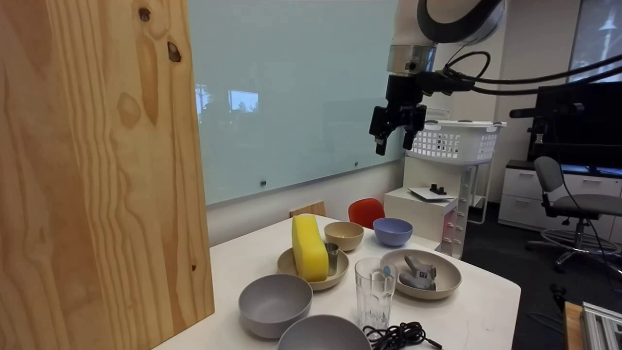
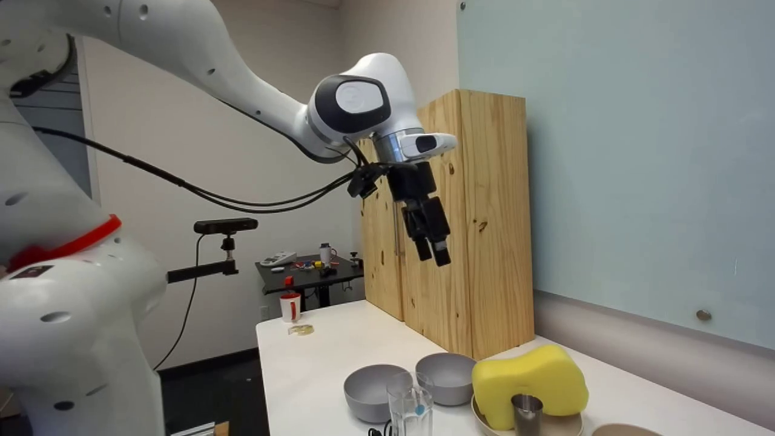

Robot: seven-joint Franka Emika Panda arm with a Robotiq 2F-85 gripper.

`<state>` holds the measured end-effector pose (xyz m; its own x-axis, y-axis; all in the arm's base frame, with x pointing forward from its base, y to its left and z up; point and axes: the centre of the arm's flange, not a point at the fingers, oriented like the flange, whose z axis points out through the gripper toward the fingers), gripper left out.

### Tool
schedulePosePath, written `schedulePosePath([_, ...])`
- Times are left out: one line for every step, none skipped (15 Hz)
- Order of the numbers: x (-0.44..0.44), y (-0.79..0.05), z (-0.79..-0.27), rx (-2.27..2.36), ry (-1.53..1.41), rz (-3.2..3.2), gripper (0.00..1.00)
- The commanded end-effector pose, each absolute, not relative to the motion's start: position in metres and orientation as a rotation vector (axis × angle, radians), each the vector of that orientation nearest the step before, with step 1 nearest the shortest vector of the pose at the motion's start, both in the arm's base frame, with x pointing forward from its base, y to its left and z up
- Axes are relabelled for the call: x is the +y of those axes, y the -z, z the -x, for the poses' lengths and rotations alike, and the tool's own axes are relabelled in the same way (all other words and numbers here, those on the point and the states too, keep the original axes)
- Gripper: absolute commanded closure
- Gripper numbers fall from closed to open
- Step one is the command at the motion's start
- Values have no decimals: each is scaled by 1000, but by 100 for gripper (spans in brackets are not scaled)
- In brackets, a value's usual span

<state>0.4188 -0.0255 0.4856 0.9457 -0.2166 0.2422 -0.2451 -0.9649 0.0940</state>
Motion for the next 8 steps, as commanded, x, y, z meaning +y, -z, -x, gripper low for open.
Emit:
schedulePosePath([-59, -464, -442, -315, -403, -3037, 0])
schedulePosePath([-68, -460, -450, -318, -444, -3073, 0])
schedulePosePath([-75, -456, -456, -323, -477, -3104, 0])
schedulePosePath([-82, -450, -462, -317, -498, -3131, 0])
schedulePosePath([-85, -444, -466, -302, -505, -3165, 0])
schedulePosePath([-84, -439, -470, -283, -506, -3194, 0])
schedulePosePath([-76, -431, -475, -254, -496, -3217, 0])
schedulePosePath([-67, -424, -479, -224, -483, -3242, 0])
